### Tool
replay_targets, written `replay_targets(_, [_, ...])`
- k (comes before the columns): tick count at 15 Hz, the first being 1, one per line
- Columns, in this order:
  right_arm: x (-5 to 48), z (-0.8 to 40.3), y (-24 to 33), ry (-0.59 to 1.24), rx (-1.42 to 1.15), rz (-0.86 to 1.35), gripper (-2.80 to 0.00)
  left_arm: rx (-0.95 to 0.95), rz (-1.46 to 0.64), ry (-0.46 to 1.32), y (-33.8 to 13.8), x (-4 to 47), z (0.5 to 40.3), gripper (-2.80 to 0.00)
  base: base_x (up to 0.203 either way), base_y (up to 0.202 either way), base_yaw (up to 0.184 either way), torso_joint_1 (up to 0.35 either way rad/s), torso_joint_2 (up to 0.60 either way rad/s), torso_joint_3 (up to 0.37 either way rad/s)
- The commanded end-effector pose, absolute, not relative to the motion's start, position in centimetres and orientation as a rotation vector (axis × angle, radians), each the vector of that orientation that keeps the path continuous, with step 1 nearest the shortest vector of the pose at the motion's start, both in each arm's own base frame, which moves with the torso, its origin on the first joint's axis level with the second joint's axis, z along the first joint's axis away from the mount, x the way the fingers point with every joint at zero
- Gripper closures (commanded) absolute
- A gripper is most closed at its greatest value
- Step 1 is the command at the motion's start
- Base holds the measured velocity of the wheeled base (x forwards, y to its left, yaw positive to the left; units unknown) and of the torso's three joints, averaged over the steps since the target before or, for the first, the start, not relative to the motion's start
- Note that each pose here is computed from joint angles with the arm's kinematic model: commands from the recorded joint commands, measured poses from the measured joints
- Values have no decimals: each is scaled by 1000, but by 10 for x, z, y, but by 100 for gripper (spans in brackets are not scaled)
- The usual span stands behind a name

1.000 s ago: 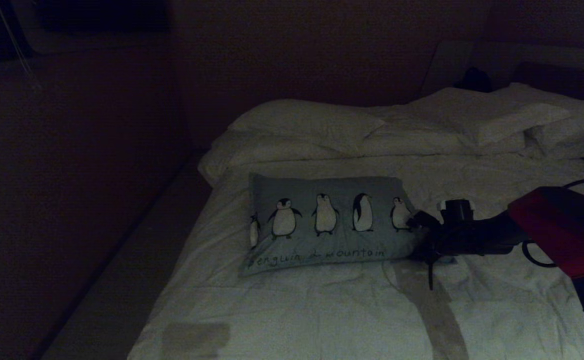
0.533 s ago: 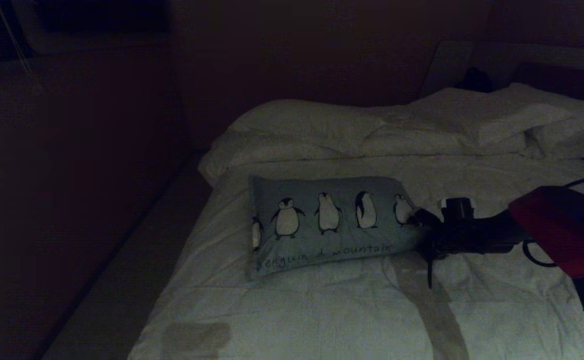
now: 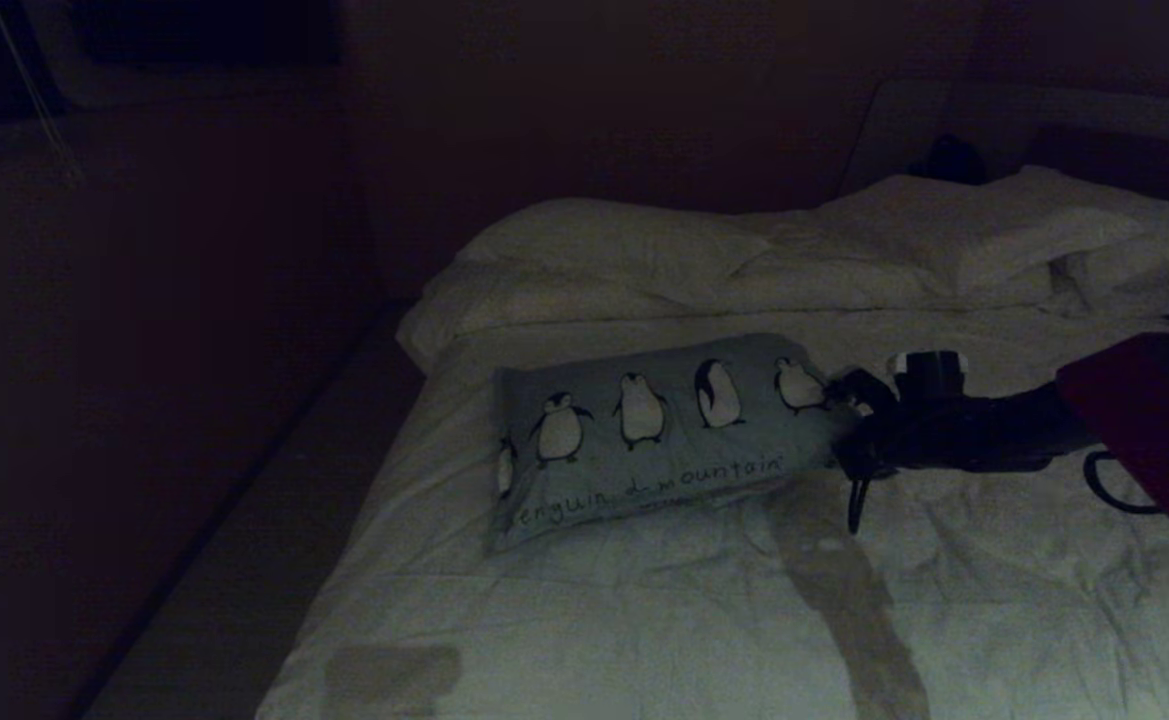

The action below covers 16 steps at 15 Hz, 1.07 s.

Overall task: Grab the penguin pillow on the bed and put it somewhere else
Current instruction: Pick up the pillow

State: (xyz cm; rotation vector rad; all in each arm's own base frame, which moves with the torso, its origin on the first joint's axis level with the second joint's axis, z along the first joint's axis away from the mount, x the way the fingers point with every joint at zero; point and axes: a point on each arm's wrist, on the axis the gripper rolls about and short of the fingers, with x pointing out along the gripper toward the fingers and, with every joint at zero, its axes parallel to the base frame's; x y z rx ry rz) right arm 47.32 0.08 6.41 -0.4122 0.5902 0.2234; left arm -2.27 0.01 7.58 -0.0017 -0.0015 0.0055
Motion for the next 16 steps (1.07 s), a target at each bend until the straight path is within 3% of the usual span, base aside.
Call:
replay_targets(1, [466, 92, 5, 557, -312, 197, 0, -2, 6, -2, 0, -23, 76, 0, 0, 0, 0, 0, 0, 0])
replay_targets(9, [410, 229, 14, 362, -15, 161, 0, -2, 6, -2, 0, -23, 76, 0, 0, 0, 0, 0, 0, 0])
replay_targets(16, [348, 319, 12, 205, 131, 139, 0, -2, 6, -2, 0, -23, 76, 0, 0, 0, 0, 0, 0, 0])
